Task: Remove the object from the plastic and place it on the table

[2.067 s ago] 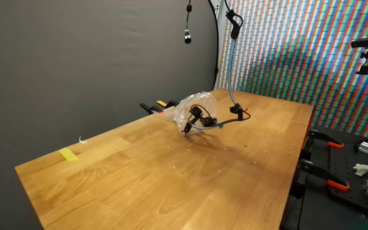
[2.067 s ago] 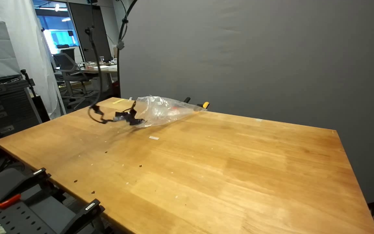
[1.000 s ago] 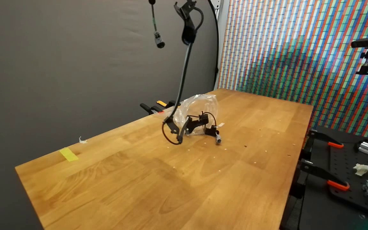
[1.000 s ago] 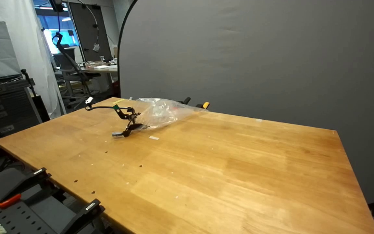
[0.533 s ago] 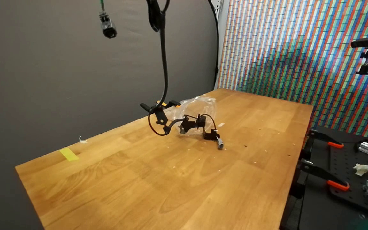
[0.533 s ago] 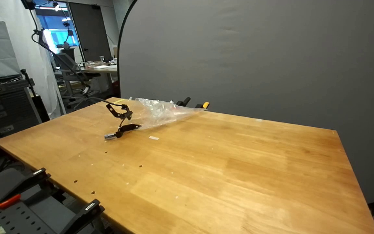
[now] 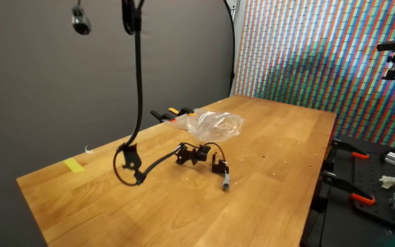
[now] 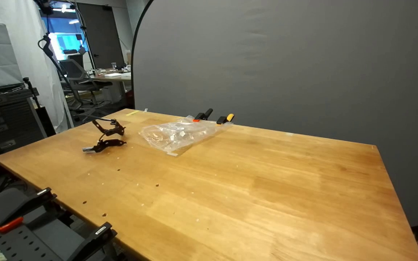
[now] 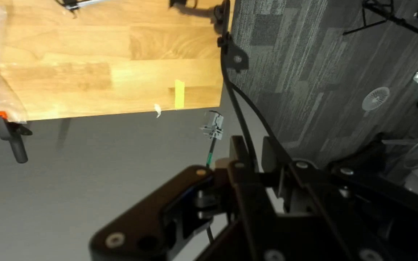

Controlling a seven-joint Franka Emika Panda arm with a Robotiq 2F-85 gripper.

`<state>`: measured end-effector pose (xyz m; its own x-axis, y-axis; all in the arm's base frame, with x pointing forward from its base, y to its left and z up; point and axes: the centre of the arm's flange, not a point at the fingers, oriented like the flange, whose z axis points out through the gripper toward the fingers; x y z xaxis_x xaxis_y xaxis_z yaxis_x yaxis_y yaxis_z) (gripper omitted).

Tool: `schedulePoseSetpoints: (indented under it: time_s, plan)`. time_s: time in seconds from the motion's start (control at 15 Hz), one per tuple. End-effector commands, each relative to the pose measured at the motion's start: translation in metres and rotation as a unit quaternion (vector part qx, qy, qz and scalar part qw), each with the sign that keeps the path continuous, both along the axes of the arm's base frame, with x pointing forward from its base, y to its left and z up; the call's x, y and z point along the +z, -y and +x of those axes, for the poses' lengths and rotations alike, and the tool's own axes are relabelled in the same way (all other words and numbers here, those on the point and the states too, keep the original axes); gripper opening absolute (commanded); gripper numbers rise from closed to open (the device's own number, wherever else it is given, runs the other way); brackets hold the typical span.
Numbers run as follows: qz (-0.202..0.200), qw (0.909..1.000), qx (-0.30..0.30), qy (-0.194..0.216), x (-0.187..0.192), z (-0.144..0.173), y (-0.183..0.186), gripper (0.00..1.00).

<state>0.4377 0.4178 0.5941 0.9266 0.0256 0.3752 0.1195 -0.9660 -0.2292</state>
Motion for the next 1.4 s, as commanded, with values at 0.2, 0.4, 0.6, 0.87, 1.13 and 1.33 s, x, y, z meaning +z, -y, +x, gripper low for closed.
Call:
schedulePoseSetpoints:
  time_s: [0.2, 0.4, 0.6, 0.87, 1.13, 1.33]
  plan:
    - [-0.016, 0.9972, -0.070, -0.019, -0.107, 0.056, 0.105, 0.05]
    - [-0.017, 0.9929, -0.114, -0.030, -0.149, 0.070, 0.165, 0.05]
    - [-0.002, 0.9837, -0.176, -0.037, -0.178, 0.081, 0.223, 0.05]
    - [0.012, 0.9697, -0.241, -0.036, -0.205, 0.081, 0.300, 0.05]
    - [0.015, 0.9640, -0.262, -0.043, -0.230, 0.058, 0.367, 0.05]
    - [0.014, 0.9677, -0.249, -0.037, -0.249, 0.034, 0.406, 0.05]
